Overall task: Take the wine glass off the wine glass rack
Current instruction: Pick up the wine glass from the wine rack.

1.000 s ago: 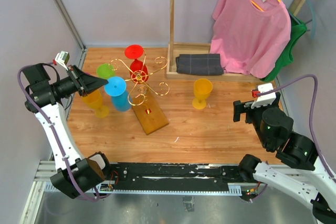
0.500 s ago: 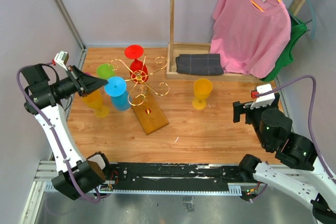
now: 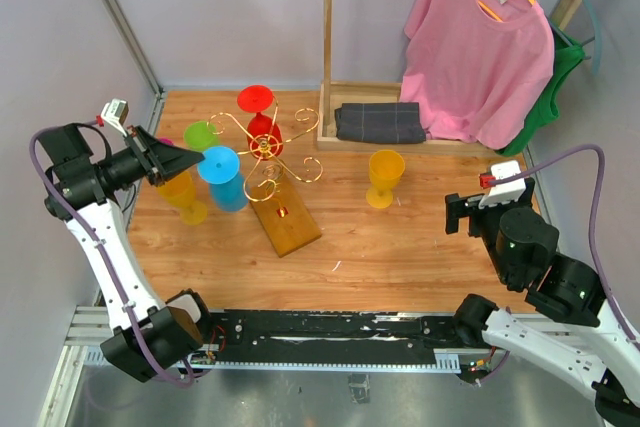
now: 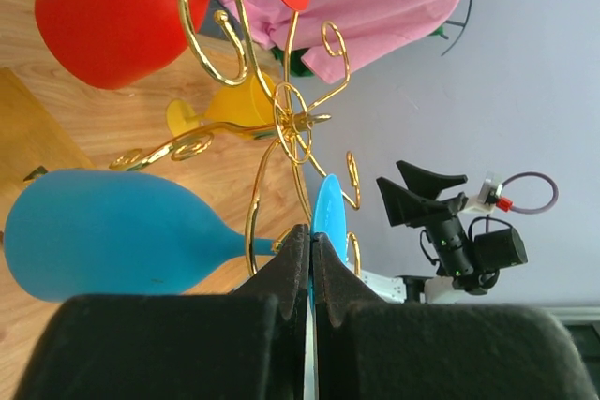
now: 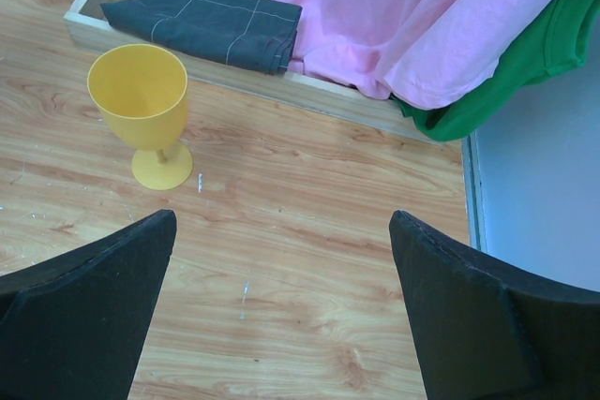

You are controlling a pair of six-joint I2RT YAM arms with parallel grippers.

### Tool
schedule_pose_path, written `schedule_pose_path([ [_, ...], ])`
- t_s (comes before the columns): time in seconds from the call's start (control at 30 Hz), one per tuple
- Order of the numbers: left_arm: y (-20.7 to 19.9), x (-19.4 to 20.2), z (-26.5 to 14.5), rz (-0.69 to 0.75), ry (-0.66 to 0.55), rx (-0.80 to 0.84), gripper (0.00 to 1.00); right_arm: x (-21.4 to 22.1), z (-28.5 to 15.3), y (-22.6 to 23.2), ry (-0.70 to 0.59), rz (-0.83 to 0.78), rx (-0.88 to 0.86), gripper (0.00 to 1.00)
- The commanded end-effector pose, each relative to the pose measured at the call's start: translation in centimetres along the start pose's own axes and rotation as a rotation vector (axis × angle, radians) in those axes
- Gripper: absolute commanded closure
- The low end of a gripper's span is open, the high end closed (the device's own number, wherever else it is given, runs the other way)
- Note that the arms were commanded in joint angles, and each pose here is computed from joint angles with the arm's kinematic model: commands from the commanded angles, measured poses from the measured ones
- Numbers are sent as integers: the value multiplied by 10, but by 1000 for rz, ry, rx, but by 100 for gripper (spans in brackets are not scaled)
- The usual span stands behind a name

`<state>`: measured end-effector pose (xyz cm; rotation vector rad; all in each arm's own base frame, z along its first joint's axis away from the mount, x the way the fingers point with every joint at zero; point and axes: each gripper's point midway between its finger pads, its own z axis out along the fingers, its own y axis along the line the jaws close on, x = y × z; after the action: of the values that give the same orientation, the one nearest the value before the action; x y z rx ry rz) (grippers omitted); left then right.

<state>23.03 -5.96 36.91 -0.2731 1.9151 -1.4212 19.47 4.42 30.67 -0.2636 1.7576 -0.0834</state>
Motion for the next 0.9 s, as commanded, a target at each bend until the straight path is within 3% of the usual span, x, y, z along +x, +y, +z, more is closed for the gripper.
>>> schedule_pose_path([
  [0.0, -14, 4, -7, -102, -14, 14, 100, 1, -1, -3, 0, -16, 15, 1],
  [0.87, -15, 1, -12, -87, -55, -35, 100, -1, 9, 2, -11, -66, 28, 2],
])
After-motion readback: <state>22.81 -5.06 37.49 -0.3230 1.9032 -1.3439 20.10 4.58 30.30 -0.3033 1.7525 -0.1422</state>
